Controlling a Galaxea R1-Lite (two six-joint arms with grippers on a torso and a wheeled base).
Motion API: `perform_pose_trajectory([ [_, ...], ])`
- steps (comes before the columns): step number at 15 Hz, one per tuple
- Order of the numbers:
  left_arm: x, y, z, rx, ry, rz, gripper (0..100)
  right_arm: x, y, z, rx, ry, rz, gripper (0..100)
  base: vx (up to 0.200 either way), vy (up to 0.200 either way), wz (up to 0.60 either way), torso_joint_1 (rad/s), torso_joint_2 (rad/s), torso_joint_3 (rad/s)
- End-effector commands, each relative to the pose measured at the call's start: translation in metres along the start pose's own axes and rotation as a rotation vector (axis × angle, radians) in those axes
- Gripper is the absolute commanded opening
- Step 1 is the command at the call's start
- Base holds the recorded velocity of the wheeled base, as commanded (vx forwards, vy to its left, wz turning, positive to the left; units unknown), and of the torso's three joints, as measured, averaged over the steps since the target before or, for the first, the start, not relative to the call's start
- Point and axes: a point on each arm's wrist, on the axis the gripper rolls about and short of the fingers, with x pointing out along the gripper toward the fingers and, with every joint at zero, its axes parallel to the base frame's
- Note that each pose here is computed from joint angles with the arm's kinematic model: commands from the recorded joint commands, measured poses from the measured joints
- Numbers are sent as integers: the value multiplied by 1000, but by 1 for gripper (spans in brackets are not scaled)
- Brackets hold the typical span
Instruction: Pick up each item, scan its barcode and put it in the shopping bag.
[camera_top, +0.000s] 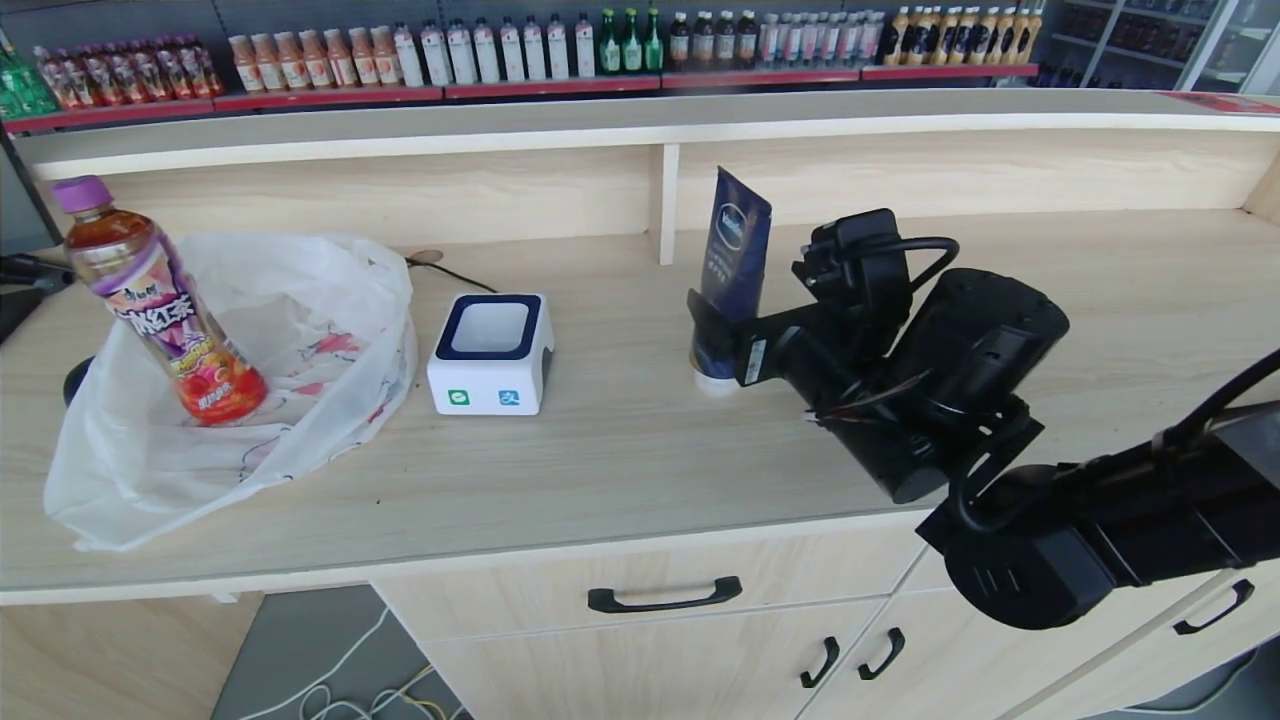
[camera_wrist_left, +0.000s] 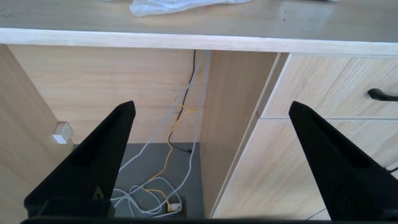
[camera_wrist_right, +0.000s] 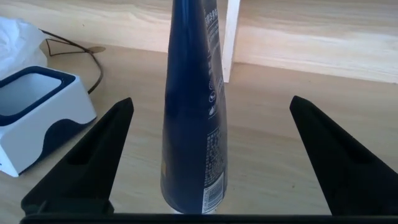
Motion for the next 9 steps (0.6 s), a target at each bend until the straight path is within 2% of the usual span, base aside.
perform_pose_trajectory([
  [1,0,0,0,0,0,0,100,2,1,-5,-3,12,2,100,0,0,0,0,0,0],
  [5,0,0,0,-1,0,2,100,14,3,-4,3,-12,-7,100,0,0,0,0,0,0],
  [9,0,0,0,-1,0,0,100,24,5,1,-3,15,1,100,0,0,0,0,0,0],
])
